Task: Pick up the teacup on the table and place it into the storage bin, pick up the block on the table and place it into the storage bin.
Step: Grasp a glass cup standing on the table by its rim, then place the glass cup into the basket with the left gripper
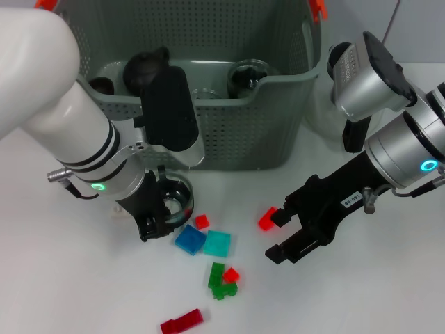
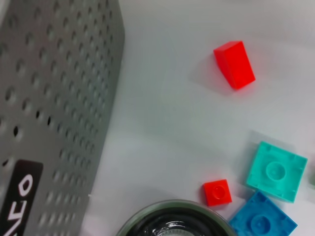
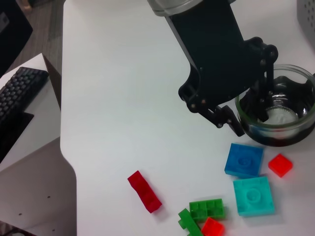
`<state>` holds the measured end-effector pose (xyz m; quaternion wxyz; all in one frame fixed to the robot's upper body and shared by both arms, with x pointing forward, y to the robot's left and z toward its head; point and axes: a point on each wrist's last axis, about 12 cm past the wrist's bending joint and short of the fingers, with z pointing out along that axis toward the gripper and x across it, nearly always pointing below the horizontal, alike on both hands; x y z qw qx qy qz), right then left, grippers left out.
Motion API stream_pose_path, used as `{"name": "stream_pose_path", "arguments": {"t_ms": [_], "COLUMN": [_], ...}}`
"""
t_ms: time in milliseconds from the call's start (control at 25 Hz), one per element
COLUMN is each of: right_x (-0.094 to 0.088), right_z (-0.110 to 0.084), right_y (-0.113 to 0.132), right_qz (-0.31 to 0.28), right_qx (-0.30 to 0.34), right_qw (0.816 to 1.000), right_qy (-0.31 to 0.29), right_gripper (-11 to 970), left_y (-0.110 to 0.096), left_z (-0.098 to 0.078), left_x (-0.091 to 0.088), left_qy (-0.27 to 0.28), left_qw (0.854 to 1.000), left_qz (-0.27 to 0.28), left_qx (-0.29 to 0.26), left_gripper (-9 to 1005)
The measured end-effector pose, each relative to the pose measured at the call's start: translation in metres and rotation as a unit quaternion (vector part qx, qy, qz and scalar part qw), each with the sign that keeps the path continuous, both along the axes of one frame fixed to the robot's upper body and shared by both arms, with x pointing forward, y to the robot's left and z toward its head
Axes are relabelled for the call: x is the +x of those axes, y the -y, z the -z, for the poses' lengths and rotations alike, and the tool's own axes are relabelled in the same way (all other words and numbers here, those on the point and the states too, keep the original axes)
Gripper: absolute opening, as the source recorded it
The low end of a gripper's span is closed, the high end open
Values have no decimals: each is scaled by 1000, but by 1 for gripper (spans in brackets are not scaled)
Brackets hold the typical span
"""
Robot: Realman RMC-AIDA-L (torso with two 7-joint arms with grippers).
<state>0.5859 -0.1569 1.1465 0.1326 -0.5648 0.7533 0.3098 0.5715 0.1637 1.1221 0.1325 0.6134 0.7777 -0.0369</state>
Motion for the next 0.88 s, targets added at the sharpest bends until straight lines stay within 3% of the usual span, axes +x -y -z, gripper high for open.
{"name": "stream_pose_path", "arguments": {"t_ms": [200, 480, 640, 880], "right_x": [0, 0, 0, 1], "right_z": [0, 0, 1, 0], "right_y": [0, 0, 1, 1], "right_qz": [1, 0, 0, 2], "right_qx": [0, 0, 1, 4], "right_qw": [1000, 1000, 1000, 1000], "right_qy": [0, 0, 1, 3], "right_gripper": [761, 763, 764, 763], "left_y": [-1, -1, -4, -18], "left_z": [1, 0, -6, -35], "left_x": [0, -1, -4, -15], "left_qy": [-3, -8, -20, -57], "left_qw": [1000, 1000, 1000, 998], "left_qz": [0, 0, -2, -9], "left_qx": [2, 5, 3, -36], "left_gripper": [206, 48, 47, 47]}}
